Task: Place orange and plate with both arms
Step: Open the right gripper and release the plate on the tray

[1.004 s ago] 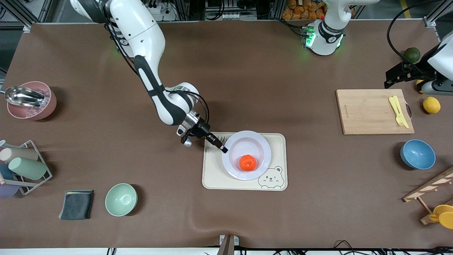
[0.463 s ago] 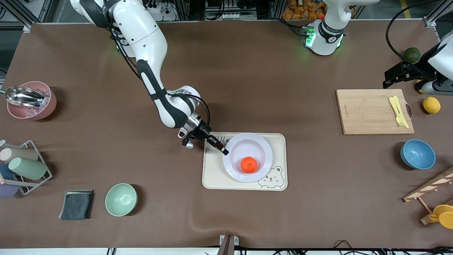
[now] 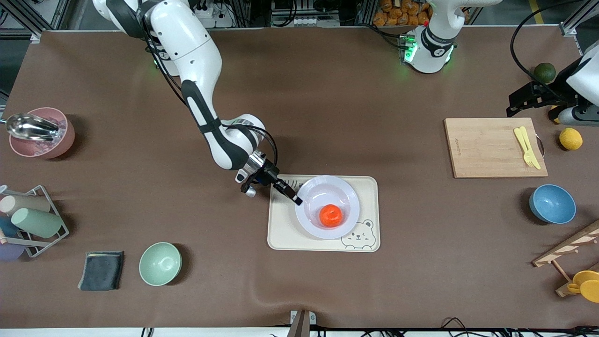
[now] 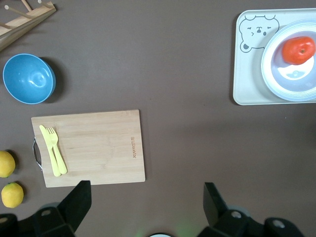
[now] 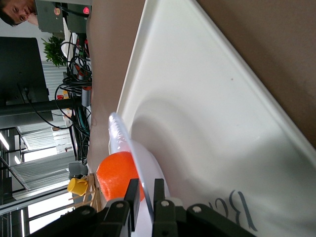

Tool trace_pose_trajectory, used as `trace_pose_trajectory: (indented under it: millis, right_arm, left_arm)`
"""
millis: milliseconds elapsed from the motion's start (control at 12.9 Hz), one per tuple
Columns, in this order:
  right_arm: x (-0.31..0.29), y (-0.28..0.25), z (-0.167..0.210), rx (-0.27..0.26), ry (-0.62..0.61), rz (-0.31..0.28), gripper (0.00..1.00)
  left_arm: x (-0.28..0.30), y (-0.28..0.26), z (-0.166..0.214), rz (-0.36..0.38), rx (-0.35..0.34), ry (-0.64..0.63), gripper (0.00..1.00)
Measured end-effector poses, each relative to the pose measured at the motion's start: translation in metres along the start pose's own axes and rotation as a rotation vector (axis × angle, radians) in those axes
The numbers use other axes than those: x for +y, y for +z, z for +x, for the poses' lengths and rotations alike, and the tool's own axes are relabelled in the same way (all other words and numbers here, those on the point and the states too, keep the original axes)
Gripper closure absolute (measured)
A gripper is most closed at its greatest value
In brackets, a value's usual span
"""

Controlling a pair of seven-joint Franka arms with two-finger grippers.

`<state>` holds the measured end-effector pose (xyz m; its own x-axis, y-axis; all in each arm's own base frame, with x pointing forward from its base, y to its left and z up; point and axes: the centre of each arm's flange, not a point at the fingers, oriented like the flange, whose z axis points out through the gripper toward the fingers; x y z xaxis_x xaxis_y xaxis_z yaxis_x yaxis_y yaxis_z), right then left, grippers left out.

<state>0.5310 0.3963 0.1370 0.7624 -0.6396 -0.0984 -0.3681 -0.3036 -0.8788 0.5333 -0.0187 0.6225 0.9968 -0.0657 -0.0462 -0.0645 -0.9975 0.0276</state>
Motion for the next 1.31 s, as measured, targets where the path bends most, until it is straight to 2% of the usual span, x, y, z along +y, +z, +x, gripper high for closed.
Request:
trace_pose_trajectory:
  millis: [309, 463, 541, 618, 695, 772, 1313]
  right_arm:
    - [0.001, 0.0, 0.0, 0.0, 0.0, -0.002, 0.81]
    - [0.002, 0.0, 0.0, 0.0, -0.003, -0.004, 0.77]
    - [0.002, 0.0, 0.001, -0.001, -0.007, -0.006, 0.7]
    - [0.002, 0.0, 0.001, -0.001, -0.009, -0.008, 0.7]
    - [0.002, -0.001, 0.002, 0.0, -0.014, -0.012, 0.61]
    - [0.003, -0.001, 0.004, 0.002, -0.016, -0.014, 0.59]
    - [0.004, -0.009, 0.028, 0.027, -0.042, -0.034, 0.6]
  left_arm:
    - [0.0, 0.0, 0.0, 0.0, 0.0, 0.0, 0.0]
    - [0.0, 0.0, 0.0, 0.0, 0.0, 0.0, 0.0]
    - [0.0, 0.0, 0.0, 0.0, 0.0, 0.0, 0.0]
    - [0.0, 0.0, 0.0, 0.0, 0.0, 0.0, 0.0]
    - [0.0, 0.0, 0.0, 0.0, 0.0, 0.0, 0.0]
    - [0.0, 0.0, 0.0, 0.0, 0.0, 0.0, 0.0]
    - [0.0, 0.0, 0.0, 0.0, 0.0, 0.0, 0.0]
